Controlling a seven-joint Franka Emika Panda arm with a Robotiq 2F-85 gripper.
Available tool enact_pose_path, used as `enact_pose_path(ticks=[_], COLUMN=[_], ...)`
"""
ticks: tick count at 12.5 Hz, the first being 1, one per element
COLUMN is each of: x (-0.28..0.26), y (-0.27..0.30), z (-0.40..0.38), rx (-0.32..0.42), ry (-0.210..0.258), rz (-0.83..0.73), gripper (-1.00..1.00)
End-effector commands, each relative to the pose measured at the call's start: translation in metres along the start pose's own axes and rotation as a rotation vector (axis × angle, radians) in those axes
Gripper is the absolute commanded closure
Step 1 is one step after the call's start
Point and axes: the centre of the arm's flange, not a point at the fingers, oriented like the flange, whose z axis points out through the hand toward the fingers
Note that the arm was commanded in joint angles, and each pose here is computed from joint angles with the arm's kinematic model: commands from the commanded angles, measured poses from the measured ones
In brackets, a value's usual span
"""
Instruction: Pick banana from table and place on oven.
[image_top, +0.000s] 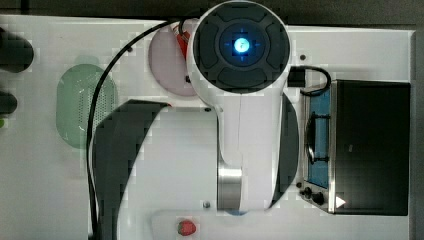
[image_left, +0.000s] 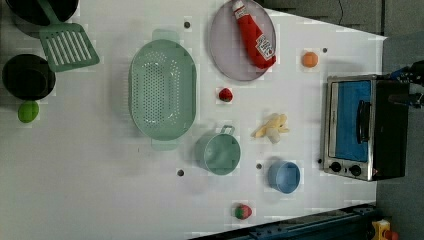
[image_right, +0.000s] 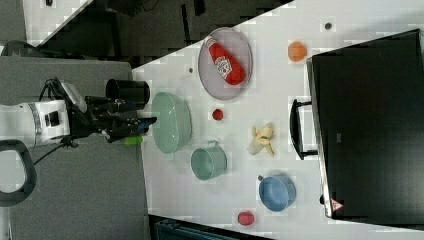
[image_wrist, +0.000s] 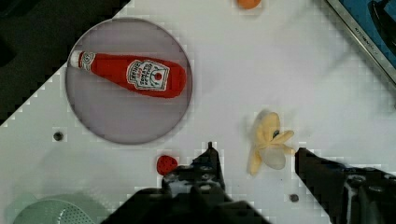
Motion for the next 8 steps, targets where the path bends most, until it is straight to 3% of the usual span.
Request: enact_pose_path(ticks=[1, 3, 8], x=[-0.092, -0.092, -0.077], y=[0.137, 0.136, 0.118], z=[-0.056, -0.056, -0.019], rx=[-0.010, -0.009, -0.053], ry=[-0.024, -0.022, -0.062], rz=[0.158, 0.156, 0.149], gripper=[-0.59, -1.00, -1.00])
